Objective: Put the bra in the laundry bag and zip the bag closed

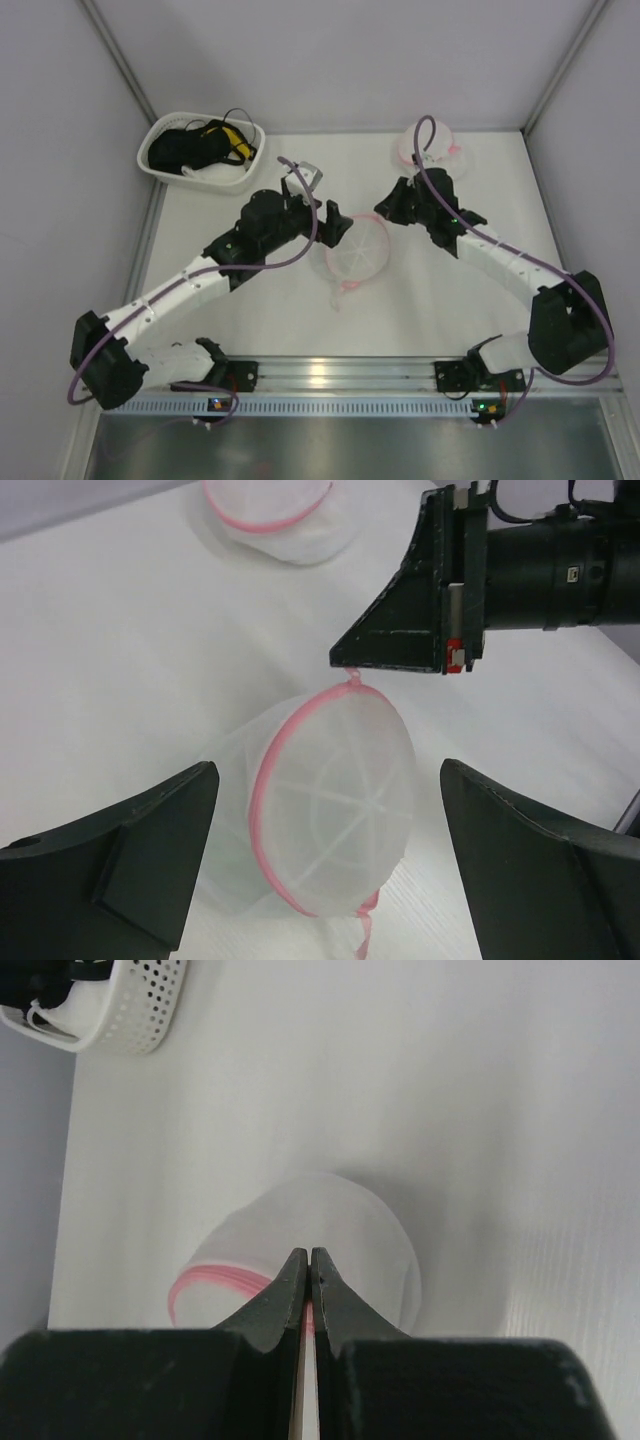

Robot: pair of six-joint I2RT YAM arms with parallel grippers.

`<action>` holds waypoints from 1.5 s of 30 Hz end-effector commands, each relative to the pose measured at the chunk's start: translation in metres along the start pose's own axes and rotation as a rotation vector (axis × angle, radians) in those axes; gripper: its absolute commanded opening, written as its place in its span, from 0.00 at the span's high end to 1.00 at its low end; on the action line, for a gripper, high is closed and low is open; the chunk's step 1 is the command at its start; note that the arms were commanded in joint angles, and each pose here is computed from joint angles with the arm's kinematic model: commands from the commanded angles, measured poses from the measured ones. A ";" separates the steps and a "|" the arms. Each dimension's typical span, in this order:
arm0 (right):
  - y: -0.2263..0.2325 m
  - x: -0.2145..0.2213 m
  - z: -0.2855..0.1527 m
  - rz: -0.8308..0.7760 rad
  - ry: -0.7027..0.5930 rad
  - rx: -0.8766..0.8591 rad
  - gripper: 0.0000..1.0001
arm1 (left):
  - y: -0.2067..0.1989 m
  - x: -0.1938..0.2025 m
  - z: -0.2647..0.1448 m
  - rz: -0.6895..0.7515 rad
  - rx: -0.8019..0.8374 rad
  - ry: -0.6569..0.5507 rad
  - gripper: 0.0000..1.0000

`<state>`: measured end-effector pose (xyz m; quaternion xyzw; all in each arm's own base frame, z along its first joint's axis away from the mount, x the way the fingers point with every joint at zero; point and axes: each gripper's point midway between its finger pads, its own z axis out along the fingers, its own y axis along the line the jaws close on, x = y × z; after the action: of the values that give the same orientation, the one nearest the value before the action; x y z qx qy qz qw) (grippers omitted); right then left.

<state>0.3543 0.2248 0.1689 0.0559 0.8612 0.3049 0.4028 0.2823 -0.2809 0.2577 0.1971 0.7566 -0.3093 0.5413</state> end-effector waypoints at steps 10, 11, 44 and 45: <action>0.059 -0.047 -0.037 -0.175 -0.115 -0.221 1.00 | -0.020 0.018 0.054 0.282 0.308 0.184 0.03; 0.060 -0.045 -0.037 -0.177 -0.109 -0.228 1.00 | -0.018 0.021 0.060 0.292 0.307 0.191 0.04; -0.029 -0.043 -0.041 -0.062 -0.143 0.109 1.00 | -0.039 0.000 0.023 -0.008 0.370 -0.096 1.00; -0.033 -0.038 -0.043 -0.057 -0.139 0.119 1.00 | -0.039 -0.001 0.020 -0.009 0.364 -0.104 1.00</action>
<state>0.3455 0.1941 0.1934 0.0397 0.8546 0.2813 0.4348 0.2764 -0.3290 0.2197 0.3007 0.7038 -0.4289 0.4799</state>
